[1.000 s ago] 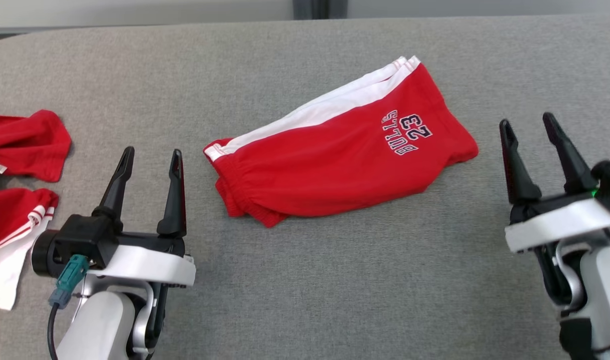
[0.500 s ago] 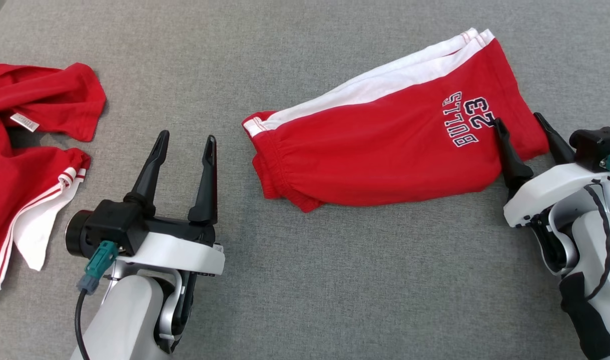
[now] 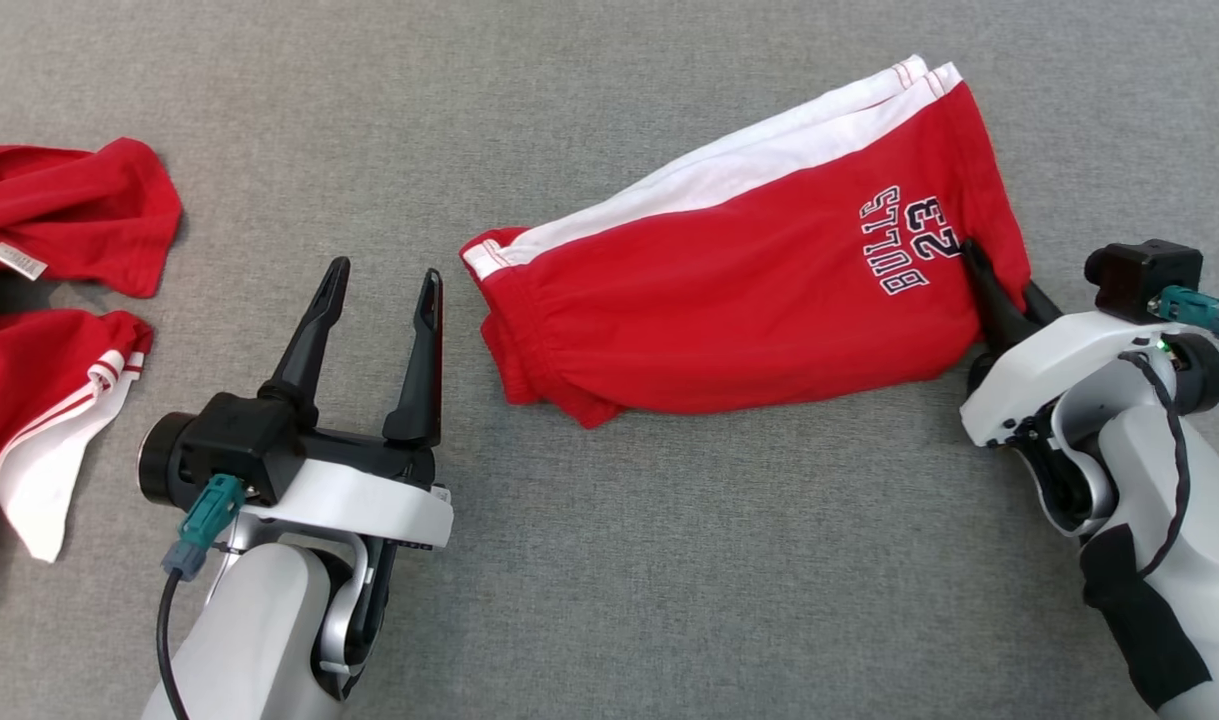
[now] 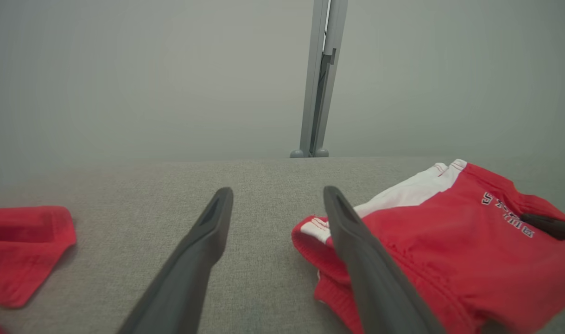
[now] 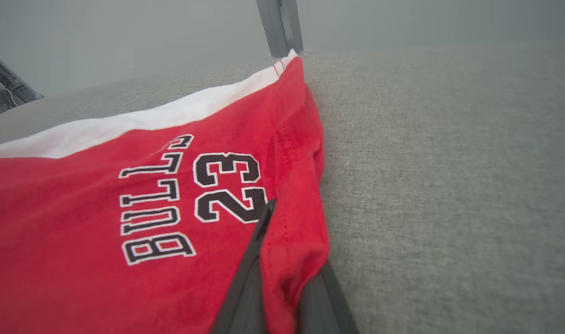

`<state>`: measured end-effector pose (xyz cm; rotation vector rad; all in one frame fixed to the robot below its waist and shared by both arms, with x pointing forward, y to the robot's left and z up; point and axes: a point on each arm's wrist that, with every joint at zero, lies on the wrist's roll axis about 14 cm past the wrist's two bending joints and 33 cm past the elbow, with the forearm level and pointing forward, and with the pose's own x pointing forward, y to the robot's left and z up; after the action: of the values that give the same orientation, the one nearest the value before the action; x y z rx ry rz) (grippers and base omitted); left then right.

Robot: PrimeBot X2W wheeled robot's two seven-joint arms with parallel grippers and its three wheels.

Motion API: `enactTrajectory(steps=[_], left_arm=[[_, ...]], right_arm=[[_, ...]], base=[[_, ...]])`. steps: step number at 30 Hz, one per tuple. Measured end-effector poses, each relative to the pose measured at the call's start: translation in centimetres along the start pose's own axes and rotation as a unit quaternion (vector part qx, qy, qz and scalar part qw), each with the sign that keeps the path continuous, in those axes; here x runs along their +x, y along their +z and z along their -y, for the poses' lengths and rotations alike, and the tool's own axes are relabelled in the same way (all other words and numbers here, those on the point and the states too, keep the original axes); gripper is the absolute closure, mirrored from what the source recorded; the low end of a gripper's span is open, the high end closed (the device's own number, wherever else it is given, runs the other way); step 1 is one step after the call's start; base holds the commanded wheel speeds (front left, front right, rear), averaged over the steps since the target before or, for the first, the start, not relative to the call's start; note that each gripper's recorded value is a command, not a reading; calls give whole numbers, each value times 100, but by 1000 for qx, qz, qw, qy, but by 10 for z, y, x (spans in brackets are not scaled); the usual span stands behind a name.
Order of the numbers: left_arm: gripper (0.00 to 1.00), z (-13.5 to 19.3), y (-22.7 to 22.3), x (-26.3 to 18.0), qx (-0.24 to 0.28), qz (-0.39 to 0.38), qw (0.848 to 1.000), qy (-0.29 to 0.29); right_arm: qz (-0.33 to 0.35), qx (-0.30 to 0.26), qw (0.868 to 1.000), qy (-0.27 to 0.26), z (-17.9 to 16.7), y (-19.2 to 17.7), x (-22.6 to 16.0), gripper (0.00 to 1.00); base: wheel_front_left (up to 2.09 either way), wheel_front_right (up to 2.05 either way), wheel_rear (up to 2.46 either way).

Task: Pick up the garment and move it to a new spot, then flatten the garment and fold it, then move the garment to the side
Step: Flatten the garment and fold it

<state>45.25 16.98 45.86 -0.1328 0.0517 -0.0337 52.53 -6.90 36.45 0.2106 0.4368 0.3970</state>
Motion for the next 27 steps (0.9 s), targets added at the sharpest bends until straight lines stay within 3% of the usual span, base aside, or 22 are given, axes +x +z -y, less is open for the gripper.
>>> enactTrajectory(steps=[11, 27], left_arm=[[0, 16, 6, 5, -1, 10, 1000, -24], [0, 37, 15, -6, 7, 6, 998, -58]], right_arm=[[62, 76, 995, -17, 3, 4, -36, 100], [96, 174, 969, -146, 46, -39, -141, 100]], base=[[0, 0, 0], [0, 0, 0]])
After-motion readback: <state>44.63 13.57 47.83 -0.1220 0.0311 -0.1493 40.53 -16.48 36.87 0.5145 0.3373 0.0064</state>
